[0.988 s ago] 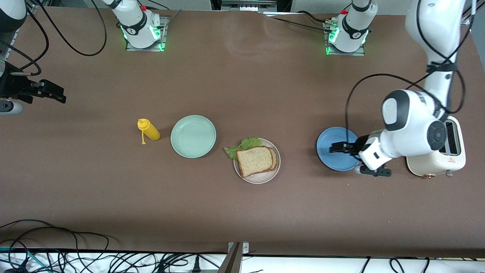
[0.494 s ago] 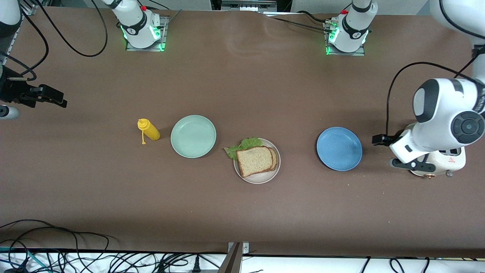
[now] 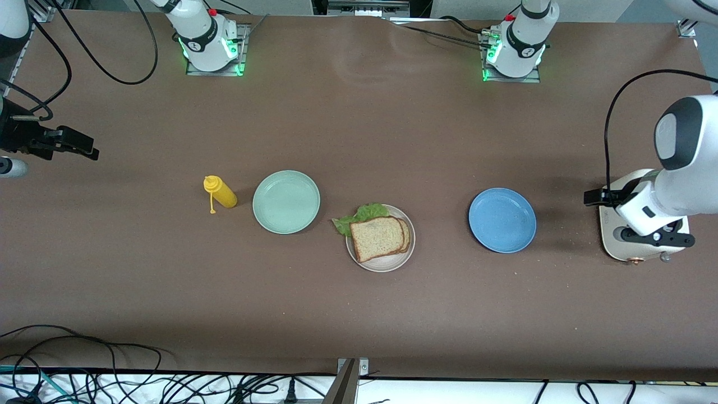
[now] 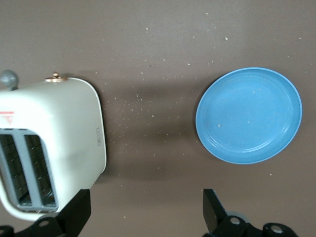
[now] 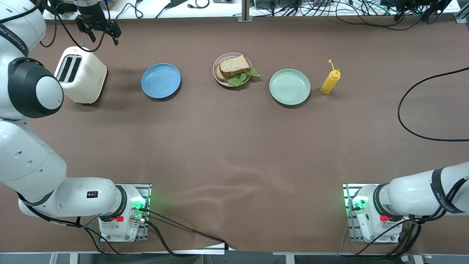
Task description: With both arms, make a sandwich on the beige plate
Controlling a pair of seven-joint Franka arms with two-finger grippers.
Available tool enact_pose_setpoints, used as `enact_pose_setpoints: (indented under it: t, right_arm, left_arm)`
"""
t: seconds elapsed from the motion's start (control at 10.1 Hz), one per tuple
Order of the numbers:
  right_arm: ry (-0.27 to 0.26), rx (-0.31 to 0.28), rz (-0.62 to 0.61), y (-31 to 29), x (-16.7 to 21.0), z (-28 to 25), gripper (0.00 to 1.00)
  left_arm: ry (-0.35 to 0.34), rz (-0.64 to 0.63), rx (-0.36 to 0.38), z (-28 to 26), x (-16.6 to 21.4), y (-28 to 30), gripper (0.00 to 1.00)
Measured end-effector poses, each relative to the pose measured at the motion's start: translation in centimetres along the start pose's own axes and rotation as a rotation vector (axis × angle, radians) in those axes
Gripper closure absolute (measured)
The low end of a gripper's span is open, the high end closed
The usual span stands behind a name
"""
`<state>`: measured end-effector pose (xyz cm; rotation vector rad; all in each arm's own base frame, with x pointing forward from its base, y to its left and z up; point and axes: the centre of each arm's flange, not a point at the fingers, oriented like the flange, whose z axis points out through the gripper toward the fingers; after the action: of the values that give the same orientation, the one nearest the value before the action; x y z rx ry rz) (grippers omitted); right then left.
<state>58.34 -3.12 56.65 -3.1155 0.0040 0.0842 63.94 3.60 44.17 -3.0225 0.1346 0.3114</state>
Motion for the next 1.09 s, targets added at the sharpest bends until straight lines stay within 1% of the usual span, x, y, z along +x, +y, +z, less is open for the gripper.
enact_pose_setpoints:
  t: [0.2,0.3,0.49,0.69,1.09]
  right_arm:
    - [0.001,0.0,-0.001,0.0,0.0,0.0,0.0]
    - [0.001,0.0,-0.002,-0.1,0.0,0.0,0.0]
    - [0.001,0.0,-0.002,-0.1,0.0,0.0,0.0]
    - [0.001,0.0,-0.003,-0.2,0.0,0.0,0.0]
    - [0.001,0.0,-0.003,-0.2,0.0,0.0,0.0]
  left_arm:
    - [0.035,-0.004,0.005,-2.7,-2.5,0.0,0.0]
    - [0.046,-0.003,0.007,-2.9,-4.0,0.2,0.0]
    - [0.089,0.008,0.011,-1.2,-6.8,1.0,0.0]
    - [0.092,0.013,0.011,0.2,-8.8,1.5,0.0]
    - [0.094,0.018,0.012,0.6,-10.1,1.9,0.0]
